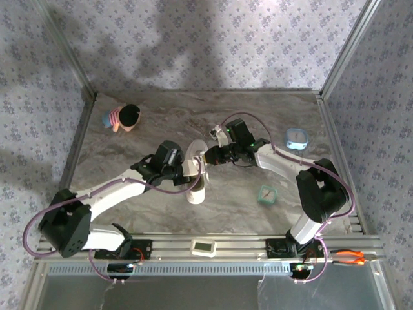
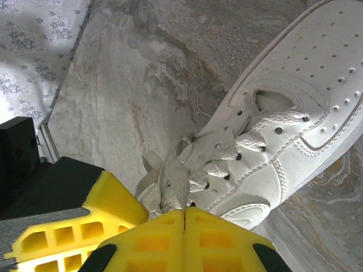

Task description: Tie the shoes

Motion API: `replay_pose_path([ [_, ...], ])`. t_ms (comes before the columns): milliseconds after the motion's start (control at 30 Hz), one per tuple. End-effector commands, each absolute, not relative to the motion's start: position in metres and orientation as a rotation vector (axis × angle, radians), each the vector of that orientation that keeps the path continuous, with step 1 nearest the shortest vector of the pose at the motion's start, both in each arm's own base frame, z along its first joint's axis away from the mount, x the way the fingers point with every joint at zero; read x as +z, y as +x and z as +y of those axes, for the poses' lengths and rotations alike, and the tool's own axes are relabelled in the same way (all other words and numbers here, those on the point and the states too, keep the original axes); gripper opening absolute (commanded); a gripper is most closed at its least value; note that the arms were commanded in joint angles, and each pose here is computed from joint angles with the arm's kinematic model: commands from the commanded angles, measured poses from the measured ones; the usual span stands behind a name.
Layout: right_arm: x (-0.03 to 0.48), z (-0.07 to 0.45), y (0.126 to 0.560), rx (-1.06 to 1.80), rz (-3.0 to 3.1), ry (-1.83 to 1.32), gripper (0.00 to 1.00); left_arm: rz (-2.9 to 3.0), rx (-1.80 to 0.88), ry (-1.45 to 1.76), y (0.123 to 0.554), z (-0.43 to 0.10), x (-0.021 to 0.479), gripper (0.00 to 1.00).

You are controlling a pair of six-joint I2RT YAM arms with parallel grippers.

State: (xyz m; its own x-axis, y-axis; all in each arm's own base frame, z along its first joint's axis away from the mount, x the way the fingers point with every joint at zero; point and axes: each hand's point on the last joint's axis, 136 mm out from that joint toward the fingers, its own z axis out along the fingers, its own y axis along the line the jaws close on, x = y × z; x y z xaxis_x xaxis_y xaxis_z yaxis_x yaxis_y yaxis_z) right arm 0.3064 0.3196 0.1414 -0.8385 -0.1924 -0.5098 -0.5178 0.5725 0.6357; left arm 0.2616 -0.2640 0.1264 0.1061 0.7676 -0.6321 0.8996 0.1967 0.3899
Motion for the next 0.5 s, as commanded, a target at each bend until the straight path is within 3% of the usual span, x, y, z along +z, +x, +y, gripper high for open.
replay_pose_path([
  [0,0.145,0.324,0.305,1.174,2.407,-0.617,0.0,1.642,-0.286,1.498,0.261,-0.268,0.154,0.0],
  [467,0.152,0.322,0.304,1.162,2.378,-0.622,0.0,1.663,-0.493,1.277,0.266,-0.262,0.179,0.0],
])
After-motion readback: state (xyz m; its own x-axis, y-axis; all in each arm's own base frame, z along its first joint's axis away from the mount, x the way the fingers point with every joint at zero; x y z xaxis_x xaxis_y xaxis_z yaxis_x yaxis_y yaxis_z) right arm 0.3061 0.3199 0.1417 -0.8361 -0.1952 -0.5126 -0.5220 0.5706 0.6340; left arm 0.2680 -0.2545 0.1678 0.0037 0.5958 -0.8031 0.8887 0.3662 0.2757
